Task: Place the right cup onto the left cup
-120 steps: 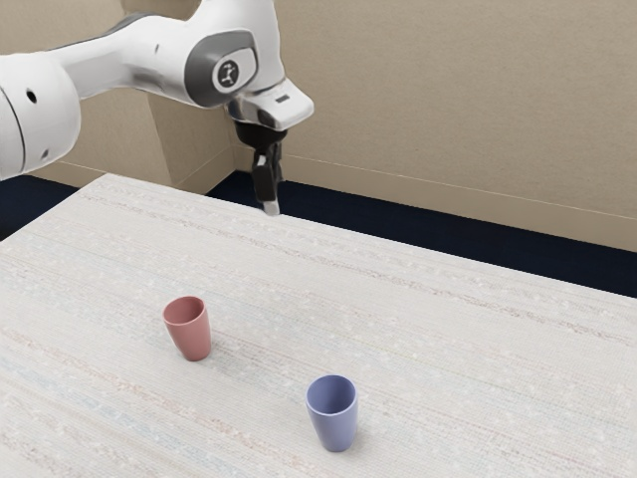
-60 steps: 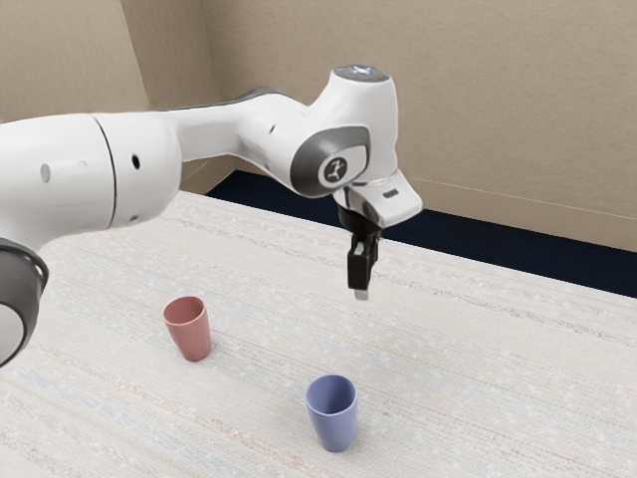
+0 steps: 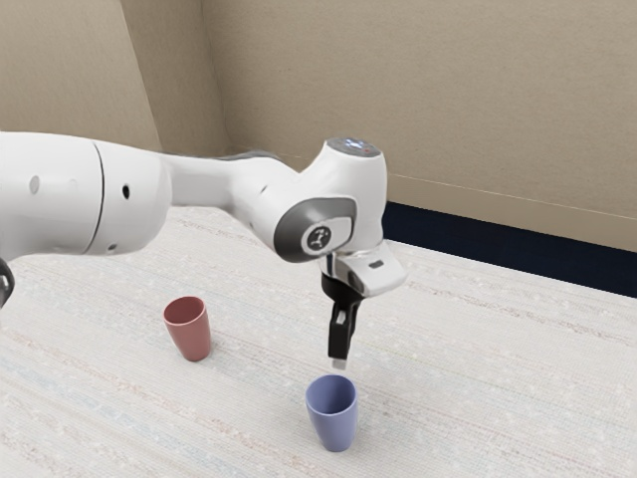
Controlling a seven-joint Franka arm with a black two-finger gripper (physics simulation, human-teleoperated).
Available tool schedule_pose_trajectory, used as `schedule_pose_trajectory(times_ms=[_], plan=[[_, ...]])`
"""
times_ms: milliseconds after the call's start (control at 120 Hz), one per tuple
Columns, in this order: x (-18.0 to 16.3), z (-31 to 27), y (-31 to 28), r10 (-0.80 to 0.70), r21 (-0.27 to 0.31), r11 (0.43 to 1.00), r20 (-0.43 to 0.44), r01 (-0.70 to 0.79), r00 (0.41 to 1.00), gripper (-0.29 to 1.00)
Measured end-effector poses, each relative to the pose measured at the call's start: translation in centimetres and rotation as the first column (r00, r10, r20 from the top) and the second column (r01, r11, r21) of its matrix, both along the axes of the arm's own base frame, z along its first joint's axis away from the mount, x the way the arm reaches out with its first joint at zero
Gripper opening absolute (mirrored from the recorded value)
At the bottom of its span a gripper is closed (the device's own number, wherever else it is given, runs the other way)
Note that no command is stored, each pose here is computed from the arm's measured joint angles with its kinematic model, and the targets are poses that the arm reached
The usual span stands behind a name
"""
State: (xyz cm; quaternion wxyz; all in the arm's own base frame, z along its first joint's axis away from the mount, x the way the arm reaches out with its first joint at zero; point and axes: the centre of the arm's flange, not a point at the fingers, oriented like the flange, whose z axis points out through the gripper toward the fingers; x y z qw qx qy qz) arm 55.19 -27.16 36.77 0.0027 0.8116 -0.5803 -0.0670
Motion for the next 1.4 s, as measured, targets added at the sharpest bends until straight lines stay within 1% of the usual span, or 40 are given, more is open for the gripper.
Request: schedule_pose_trajectory(times_ms=[217,425,458,567,633,717,825,1033,1167,1242,1400], plan=[[-0.4,-2.7,-0.3,0.018,0.012,1.0,-0.012,-0.018,1.0,0.7],[-1.6,-5.3,0.0,0.039,0.022,0.999,-0.035,-0.038,0.999,0.69],[-1.7,-5.4,0.0,0.042,0.022,0.999,-0.034,-0.041,0.999,0.63],[-1.8,-5.6,0.0,0.05,0.022,0.999,-0.029,-0.049,0.998,0.35],[-1.8,-5.5,-0.1,0.054,0.022,0.998,-0.023,-0.053,0.998,0.21],[-1.8,-5.5,-0.1,0.058,0.024,0.998,-0.019,-0.058,0.998,0.09],[-1.8,-5.4,-0.1,0.067,0.026,0.997,-0.012,-0.067,0.998,0.01],[-1.9,-5.0,0.0,0.085,0.028,0.996,-0.003,-0.084,0.996,-0.05],[-2.3,-3.3,0.6,0.104,0.016,0.994,0.013,-0.104,0.994,-0.07],[-2.3,-1.7,2.1,0.134,0.005,0.991,0.027,-0.134,0.991,-0.07],[-1.4,1.2,7.8,0.226,-0.004,0.974,0.059,-0.227,0.972,-0.08]])
